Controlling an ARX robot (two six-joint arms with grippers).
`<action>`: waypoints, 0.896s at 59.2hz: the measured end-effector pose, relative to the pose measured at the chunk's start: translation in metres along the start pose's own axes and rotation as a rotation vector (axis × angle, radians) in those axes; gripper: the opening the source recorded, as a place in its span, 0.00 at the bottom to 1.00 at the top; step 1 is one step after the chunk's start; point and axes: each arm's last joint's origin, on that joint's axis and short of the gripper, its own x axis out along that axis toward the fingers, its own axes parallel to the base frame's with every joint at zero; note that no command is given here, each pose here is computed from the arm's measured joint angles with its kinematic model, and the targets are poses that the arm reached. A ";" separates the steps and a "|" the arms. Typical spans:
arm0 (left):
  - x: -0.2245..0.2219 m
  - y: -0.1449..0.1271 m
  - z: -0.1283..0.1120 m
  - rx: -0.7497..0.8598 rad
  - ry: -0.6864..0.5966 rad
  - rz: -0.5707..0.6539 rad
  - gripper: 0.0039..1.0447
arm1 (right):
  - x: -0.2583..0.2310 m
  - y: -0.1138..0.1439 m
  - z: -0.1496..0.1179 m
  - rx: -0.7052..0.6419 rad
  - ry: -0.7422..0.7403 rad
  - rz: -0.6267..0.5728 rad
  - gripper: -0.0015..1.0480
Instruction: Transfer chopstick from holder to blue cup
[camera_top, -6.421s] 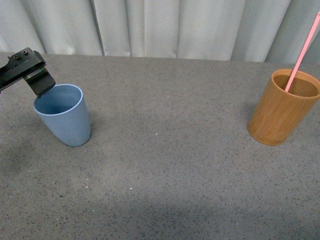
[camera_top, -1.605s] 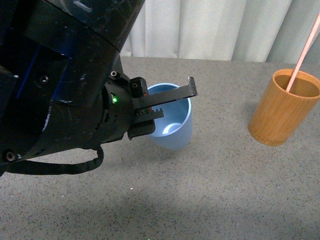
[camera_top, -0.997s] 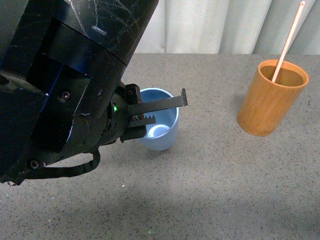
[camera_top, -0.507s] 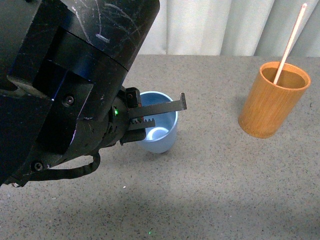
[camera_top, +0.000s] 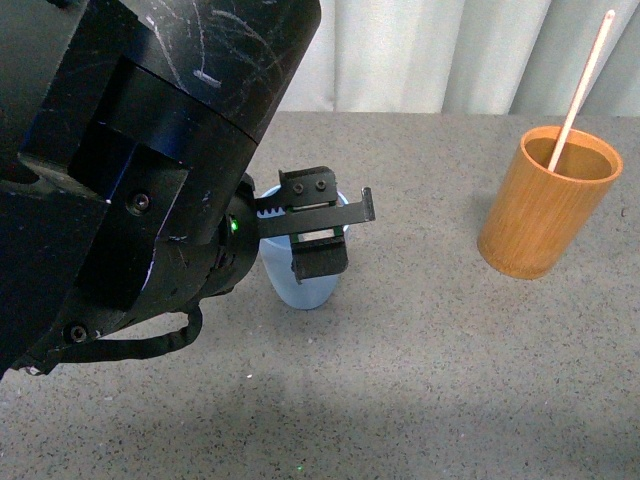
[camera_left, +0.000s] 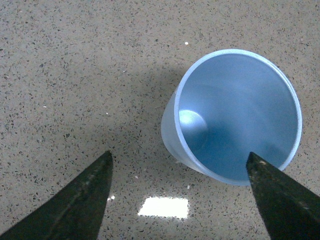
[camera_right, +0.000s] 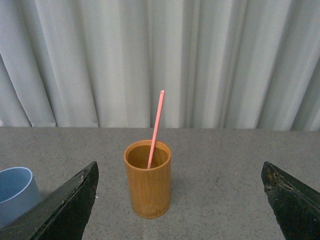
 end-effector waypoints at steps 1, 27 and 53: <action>0.000 0.000 0.000 0.000 0.000 0.000 0.80 | 0.000 0.000 0.000 0.000 0.000 0.000 0.91; -0.013 0.038 0.009 0.052 -0.457 0.033 0.74 | 0.000 0.000 0.000 0.000 0.000 0.002 0.91; -0.109 0.162 -0.003 0.180 -0.723 0.031 0.04 | 0.000 0.000 0.000 0.000 0.000 0.001 0.91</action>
